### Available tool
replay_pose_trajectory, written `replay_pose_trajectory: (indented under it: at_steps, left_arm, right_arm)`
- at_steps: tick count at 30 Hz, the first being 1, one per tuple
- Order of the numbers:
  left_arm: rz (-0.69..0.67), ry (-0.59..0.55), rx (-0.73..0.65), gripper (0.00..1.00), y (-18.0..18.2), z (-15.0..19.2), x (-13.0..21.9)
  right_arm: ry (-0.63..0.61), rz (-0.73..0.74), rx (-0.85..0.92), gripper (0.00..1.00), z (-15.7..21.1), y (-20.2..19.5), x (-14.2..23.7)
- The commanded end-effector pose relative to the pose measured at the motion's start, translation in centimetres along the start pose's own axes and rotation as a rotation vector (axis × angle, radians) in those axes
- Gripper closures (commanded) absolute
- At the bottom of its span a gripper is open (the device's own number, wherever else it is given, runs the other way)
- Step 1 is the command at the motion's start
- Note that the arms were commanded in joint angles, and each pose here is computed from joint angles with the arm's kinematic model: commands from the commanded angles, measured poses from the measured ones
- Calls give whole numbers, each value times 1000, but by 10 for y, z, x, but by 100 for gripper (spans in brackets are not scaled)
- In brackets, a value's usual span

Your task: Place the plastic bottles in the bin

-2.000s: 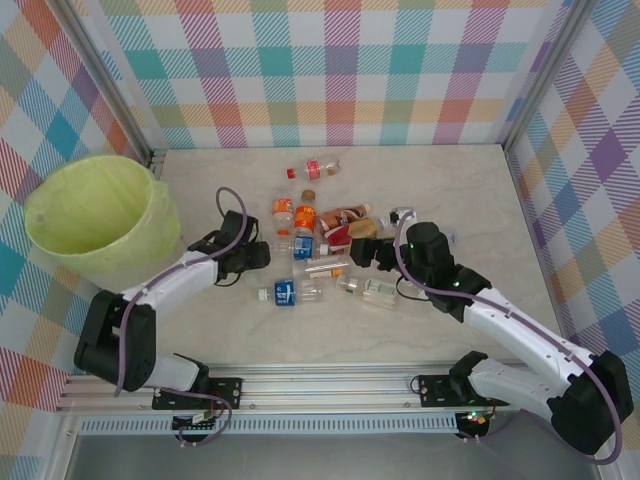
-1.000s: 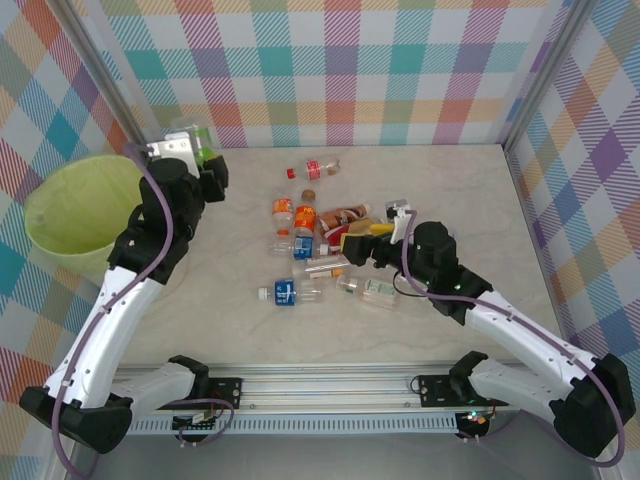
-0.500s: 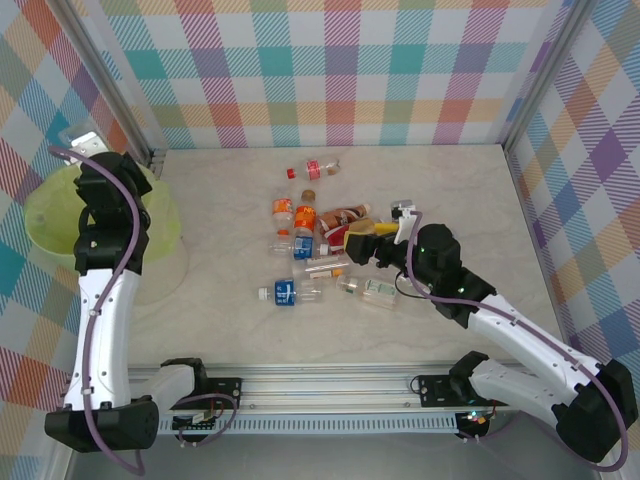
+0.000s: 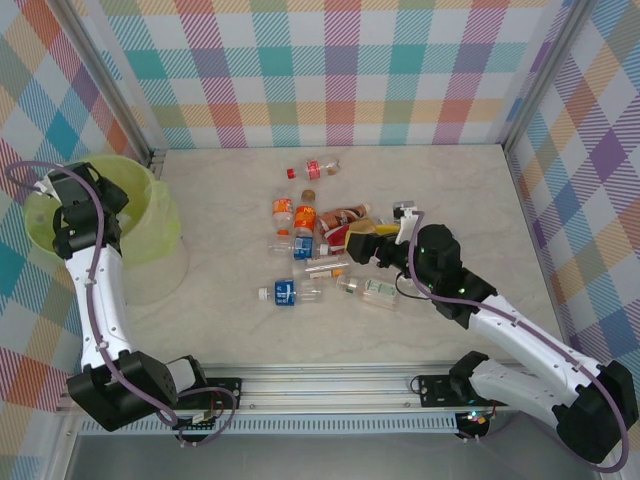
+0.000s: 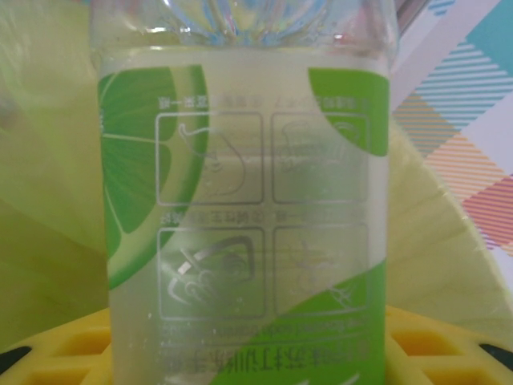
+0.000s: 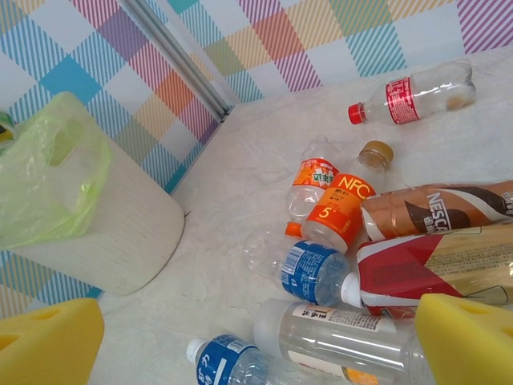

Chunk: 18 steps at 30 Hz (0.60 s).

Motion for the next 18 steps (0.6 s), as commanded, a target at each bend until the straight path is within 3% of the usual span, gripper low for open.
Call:
replay_pose_trajectory:
  at_steps: [1, 11, 18]
  left_arm:
    - [46, 96, 114, 59, 6, 9, -9]
    - [43, 259, 238, 63, 14, 33, -38]
    - [109, 354, 242, 47, 9, 48, -45]
  right_arm:
    - [-19, -4, -10, 0, -2, 2, 3]
    - [-5, -2, -30, 0, 1, 1, 0]
    - [-5, 8, -37, 0, 3, -2, 0]
Point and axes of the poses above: each hand's point on the last joint's axis, 136 mm out from that joint toward the fingers, its own x axis back along the fingers, its own y axis along the line the jaws close on, z = x × y, the point moved 6 cm from there along x, back along the fingers, and after that the axes turned 8 degrees about x, right-handed, at the moved point
